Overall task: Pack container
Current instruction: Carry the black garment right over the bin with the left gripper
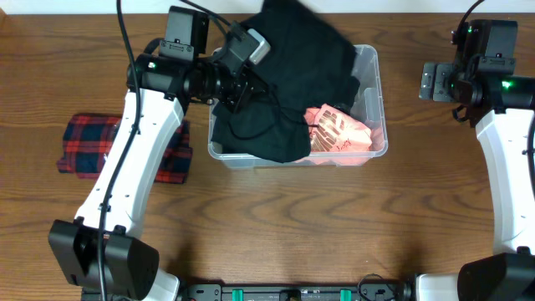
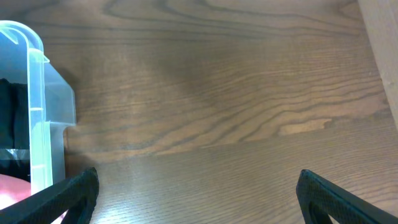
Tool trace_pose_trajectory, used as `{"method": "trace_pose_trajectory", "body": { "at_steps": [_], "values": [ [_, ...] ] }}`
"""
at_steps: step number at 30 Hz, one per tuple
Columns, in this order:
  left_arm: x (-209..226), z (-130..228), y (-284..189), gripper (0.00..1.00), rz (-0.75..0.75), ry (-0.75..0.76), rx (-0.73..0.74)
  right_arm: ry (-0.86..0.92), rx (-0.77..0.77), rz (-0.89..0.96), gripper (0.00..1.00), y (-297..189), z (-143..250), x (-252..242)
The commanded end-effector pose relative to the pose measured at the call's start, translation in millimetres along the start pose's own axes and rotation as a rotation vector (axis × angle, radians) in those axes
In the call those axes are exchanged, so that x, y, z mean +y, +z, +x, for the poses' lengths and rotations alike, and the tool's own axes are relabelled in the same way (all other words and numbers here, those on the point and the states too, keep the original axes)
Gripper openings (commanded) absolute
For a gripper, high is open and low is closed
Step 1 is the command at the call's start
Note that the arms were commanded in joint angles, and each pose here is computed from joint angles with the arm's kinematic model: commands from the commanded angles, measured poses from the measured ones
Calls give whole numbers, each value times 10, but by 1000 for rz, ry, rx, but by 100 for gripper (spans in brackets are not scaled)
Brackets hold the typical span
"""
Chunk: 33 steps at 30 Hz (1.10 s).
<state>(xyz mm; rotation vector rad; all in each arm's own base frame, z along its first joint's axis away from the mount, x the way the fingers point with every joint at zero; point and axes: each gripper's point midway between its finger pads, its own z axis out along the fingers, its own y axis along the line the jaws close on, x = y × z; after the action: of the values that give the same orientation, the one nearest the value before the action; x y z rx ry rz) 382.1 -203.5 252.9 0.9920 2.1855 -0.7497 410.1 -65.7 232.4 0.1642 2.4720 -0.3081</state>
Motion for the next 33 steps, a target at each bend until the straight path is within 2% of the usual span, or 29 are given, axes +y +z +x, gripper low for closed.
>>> {"method": "trace_pose_trajectory", "body": {
  "at_steps": [1,7,13,18,21,23,26,27,33],
  "values": [
    [-254,-273,-116,6,61,189,-85,2,9,11,99,27,19,-33],
    [-402,-316,-41,6,86,267,-90,2,9,11,99,27,19,-33],
    [-463,-399,-17,6,97,272,-116,2,9,11,99,27,19,-33],
    [-442,-720,-68,6,103,117,-230,2,9,11,99,27,19,-33],
    [-293,-963,-123,6,55,-127,-310,2,9,11,99,27,19,-33],
    [-57,-1024,-149,6,-43,-359,-348,2,9,11,99,27,19,-33],
    [348,-918,-205,6,-226,-762,-406,2,9,11,99,27,19,-33],
    [507,-813,-233,6,-309,-958,-443,2,9,11,99,27,19,-33],
    [578,-709,-182,6,-410,-1281,-560,2,9,11,99,27,19,-33]
  ]
}}
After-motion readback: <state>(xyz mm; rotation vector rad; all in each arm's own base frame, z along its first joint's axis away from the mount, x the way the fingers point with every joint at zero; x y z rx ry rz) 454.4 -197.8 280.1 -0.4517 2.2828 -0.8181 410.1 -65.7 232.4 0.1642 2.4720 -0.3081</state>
